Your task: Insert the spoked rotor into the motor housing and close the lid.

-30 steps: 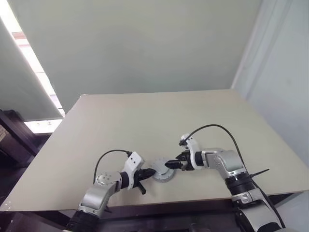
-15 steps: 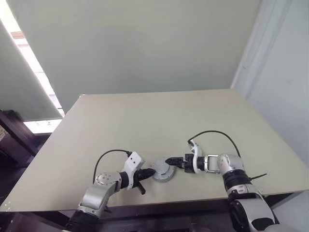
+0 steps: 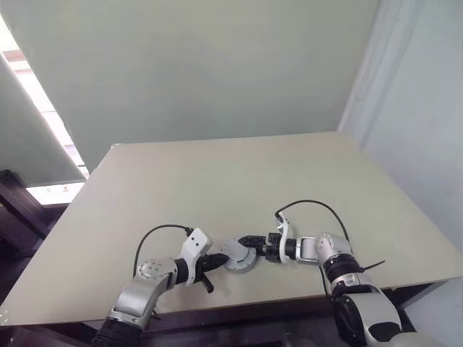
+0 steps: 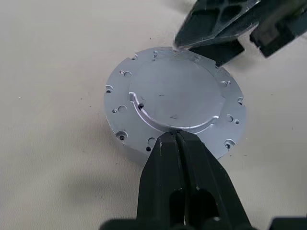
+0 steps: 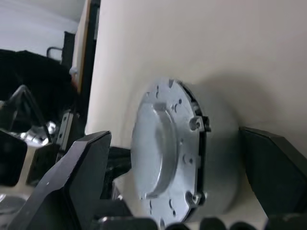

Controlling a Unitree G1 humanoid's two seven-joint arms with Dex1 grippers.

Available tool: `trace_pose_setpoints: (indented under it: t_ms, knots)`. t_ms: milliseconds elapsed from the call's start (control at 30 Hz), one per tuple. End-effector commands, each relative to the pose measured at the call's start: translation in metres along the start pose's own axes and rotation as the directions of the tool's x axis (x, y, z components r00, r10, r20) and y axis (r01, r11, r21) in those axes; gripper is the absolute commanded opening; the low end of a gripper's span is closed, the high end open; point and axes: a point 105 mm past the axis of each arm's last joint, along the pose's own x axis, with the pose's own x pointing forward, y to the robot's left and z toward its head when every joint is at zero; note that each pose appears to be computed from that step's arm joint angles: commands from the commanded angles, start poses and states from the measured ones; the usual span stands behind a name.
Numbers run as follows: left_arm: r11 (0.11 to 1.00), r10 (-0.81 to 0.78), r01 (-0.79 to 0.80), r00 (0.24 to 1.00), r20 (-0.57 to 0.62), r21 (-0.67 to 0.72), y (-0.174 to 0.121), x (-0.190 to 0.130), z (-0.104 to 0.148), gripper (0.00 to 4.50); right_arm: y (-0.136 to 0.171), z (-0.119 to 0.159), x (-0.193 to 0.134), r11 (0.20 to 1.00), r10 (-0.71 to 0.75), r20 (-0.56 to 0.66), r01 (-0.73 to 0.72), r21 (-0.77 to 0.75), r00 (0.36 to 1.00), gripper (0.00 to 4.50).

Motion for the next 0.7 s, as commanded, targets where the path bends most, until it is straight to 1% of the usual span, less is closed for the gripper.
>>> trace_pose_setpoints:
  t_ms: [33, 233, 467, 700]
  knots:
    - [1.0, -0.005, 0.004, 0.999, -0.044, -0.023, -0.004, 0.003, -0.011, 0.0, 0.022, -0.008, 0.013, 0.996, 0.078, -0.068, -0.08, -0.03, 0.995, 4.49]
    - [1.0, -0.007, 0.006, 0.999, -0.042, -0.026, -0.005, 0.004, -0.011, 0.0, 0.027, -0.02, 0.017, 0.995, 0.084, -0.142, -0.092, -0.049, 0.986, 4.49]
    - [1.0, -0.008, 0.007, 0.999, -0.04, -0.027, -0.006, 0.005, -0.011, 0.0, 0.034, -0.034, 0.023, 0.992, 0.101, -0.202, -0.114, -0.056, 0.974, 4.49]
    - [1.0, -0.009, 0.008, 0.999, -0.04, -0.03, -0.006, 0.006, -0.011, 0.0, 0.039, -0.038, 0.028, 0.992, 0.109, -0.208, -0.12, -0.045, 0.972, 4.49]
